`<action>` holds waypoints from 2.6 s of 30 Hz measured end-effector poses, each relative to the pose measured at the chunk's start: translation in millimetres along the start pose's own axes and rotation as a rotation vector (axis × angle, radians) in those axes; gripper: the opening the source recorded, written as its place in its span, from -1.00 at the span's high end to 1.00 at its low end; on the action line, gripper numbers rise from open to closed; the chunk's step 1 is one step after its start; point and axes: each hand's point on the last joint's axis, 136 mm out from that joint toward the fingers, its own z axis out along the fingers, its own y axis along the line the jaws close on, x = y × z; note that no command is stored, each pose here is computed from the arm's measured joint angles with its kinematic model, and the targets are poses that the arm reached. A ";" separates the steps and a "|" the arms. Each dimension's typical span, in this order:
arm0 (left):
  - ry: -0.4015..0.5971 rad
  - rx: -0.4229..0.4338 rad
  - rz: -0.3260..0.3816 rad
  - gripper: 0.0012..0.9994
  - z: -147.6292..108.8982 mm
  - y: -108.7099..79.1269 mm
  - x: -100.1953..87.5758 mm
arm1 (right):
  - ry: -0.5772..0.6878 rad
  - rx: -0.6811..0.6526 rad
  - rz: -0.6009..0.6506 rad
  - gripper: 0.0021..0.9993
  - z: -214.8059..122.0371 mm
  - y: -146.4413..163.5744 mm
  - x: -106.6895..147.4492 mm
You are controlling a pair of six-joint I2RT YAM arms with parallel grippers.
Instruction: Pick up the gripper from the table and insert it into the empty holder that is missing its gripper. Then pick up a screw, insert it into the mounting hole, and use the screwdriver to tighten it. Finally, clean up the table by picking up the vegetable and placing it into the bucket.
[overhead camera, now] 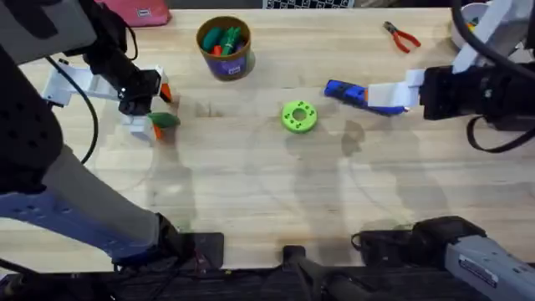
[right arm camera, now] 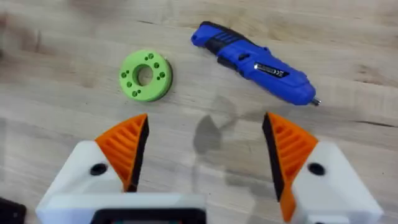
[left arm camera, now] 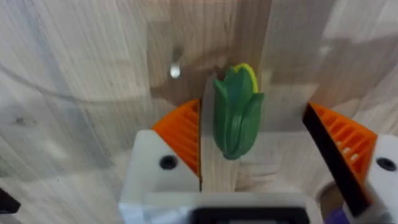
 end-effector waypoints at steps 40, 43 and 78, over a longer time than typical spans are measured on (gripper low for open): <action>-0.101 0.276 0.695 0.94 -88.0 -94.2 7.5 | 0.002 0.000 0.001 -0.99 0.0 0.0 0.6; -0.166 0.358 0.850 0.94 -121.4 -116.9 24.7 | 0.003 0.000 0.001 -0.99 0.1 0.0 0.6; -0.404 0.337 1.588 -0.24 -119.7 -158.8 161.2 | 0.002 0.000 0.000 -0.99 0.0 0.0 0.6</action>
